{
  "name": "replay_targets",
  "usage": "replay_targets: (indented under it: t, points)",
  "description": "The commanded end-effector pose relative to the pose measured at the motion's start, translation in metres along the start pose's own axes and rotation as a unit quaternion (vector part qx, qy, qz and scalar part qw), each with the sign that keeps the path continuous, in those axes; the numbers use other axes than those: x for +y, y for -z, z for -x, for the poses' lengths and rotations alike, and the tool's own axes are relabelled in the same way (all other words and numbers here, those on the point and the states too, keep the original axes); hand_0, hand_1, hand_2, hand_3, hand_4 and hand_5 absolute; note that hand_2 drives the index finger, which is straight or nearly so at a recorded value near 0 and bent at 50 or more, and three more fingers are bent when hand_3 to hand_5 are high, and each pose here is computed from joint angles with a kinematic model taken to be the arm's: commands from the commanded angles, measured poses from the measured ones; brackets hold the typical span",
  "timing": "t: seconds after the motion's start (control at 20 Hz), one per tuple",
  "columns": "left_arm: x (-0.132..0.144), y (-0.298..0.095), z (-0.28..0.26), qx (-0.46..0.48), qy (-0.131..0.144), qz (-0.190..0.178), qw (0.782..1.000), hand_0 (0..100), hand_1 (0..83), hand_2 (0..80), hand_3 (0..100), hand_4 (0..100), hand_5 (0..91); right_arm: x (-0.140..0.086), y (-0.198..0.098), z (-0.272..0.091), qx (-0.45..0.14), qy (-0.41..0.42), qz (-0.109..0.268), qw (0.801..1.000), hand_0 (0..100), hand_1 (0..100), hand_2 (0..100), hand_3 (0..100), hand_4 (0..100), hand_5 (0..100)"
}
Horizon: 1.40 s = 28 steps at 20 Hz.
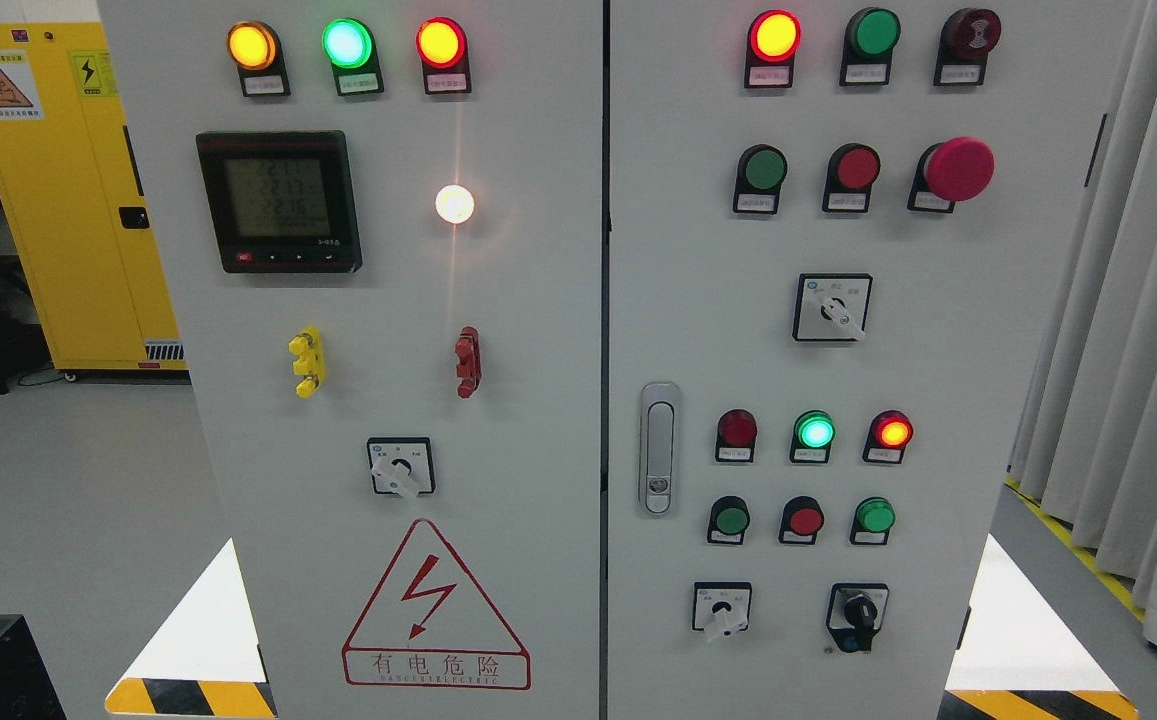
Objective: Press green start button
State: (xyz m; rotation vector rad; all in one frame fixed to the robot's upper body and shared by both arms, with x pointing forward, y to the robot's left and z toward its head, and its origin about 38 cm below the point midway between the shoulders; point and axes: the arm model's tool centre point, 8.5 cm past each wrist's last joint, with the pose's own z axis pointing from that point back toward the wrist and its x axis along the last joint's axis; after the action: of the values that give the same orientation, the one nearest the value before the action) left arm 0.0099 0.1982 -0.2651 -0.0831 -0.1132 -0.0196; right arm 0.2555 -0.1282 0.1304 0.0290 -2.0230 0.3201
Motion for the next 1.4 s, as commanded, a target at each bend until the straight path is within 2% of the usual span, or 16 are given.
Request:
replay_targets:
  t: [0.0, 0.55, 0.8, 0.85, 0.95, 1.0, 1.05, 1.1, 1.2, 1.3, 1.35]
  points:
    - [0.000, 0.000, 0.000, 0.000, 0.001, 0.000, 1.000, 12, 55.6, 0.0, 0, 0, 0.0, -0.011, -0.003, 0.004, -0.002, -0.025, -0.020, 0.999, 43, 65, 0, 7, 10, 12]
    - [0.000, 0.000, 0.000, 0.000, 0.000, 0.000, 1.000, 12, 55.6, 0.0, 0, 0, 0.0, -0.014, 0.000, 0.003, -0.009, -0.043, -0.018, 0.999, 43, 65, 0, 6, 10, 12]
    - [0.000, 0.000, 0.000, 0.000, 0.000, 0.000, 1.000, 12, 55.6, 0.0, 0, 0, 0.0, -0.042, 0.015, 0.011, -0.011, -0.191, -0.016, 0.981, 38, 68, 0, 6, 11, 13]
    - [0.000, 0.000, 0.000, 0.000, 0.001, 0.000, 1.000, 12, 55.6, 0.0, 0, 0, 0.0, -0.047, 0.021, 0.011, -0.013, -0.211, -0.013, 0.977, 40, 72, 0, 6, 14, 18]
    - [0.000, 0.000, 0.000, 0.000, 0.001, 0.000, 1.000, 12, 55.6, 0.0, 0, 0, 0.0, -0.059, 0.031, 0.009, -0.018, -0.247, -0.007, 0.969, 43, 75, 0, 16, 25, 25]
    - [0.000, 0.000, 0.000, 0.000, 0.000, 0.000, 1.000, 12, 55.6, 0.0, 0, 0, 0.0, -0.065, 0.038, 0.008, -0.019, -0.267, -0.001, 0.964, 43, 76, 0, 26, 35, 33]
    - [-0.001, 0.000, 0.000, 0.000, 0.000, 0.001, 1.000, 12, 55.6, 0.0, 0, 0, 0.0, -0.070, 0.045, 0.006, -0.019, -0.285, 0.003, 0.958, 43, 78, 0, 45, 55, 57]
    - [0.000, 0.000, 0.000, 0.000, 0.000, 0.000, 1.000, 12, 55.6, 0.0, 0, 0, 0.0, -0.076, 0.049, 0.005, -0.018, -0.301, 0.010, 0.953, 45, 80, 0, 53, 63, 64]
    - [0.000, 0.000, 0.000, 0.000, 0.000, 0.000, 1.000, 12, 55.6, 0.0, 0, 0, 0.0, -0.089, 0.055, 0.002, -0.020, -0.335, 0.029, 0.942, 46, 82, 0, 79, 87, 89]
    - [-0.001, 0.000, 0.000, 0.000, 0.000, 0.001, 1.000, 12, 55.6, 0.0, 0, 0, 0.0, -0.101, 0.061, 0.000, -0.021, -0.373, 0.045, 0.927, 47, 84, 0, 84, 91, 98]
    - [0.000, 0.000, 0.000, 0.000, 0.000, 0.000, 1.000, 12, 55.6, 0.0, 0, 0, 0.0, -0.111, 0.064, -0.002, -0.018, -0.398, 0.054, 0.915, 47, 85, 0, 90, 95, 100]
